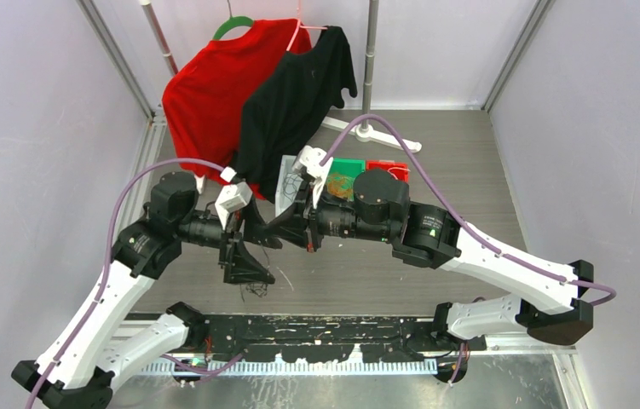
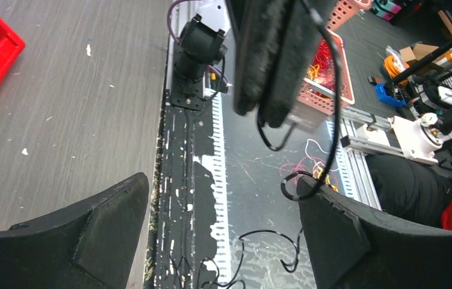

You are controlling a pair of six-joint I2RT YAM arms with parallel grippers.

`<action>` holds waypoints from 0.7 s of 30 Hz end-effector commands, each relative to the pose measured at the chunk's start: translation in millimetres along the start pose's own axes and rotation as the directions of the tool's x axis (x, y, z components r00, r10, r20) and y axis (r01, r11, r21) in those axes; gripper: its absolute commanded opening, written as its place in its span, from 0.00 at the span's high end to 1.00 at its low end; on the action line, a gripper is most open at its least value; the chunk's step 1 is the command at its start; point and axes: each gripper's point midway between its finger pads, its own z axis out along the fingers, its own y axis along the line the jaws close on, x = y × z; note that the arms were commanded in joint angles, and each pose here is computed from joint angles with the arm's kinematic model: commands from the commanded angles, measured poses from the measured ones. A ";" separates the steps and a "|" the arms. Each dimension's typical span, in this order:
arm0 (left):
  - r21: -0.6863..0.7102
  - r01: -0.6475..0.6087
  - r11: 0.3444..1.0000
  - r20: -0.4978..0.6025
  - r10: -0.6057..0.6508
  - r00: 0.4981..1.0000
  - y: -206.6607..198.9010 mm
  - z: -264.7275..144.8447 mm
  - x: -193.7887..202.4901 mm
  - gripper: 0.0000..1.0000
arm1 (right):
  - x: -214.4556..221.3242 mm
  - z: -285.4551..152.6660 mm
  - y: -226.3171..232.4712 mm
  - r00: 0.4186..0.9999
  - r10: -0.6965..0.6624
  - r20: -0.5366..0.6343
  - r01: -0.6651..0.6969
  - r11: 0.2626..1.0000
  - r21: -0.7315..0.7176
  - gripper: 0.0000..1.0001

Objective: Untangle the cables
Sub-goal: Adjust the cable.

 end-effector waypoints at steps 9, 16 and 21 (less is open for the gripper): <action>-0.169 -0.184 0.968 -0.059 0.177 0.983 17.5 -13.6 11.4 0.02 | -48.4 -19.0 15.6 0.991 -0.039 0.126 0.043 0.999 -0.032 0.99; -0.499 -0.283 0.819 -0.134 0.249 0.959 79.1 -39.7 5.6 0.01 | -47.3 -25.3 16.0 0.992 -0.051 0.116 0.055 0.998 -0.029 0.99; -0.516 -0.281 0.809 -0.140 0.244 0.960 83.0 -41.5 10.2 0.00 | -47.4 -29.8 10.9 0.991 -0.063 0.120 0.063 0.998 0.000 0.99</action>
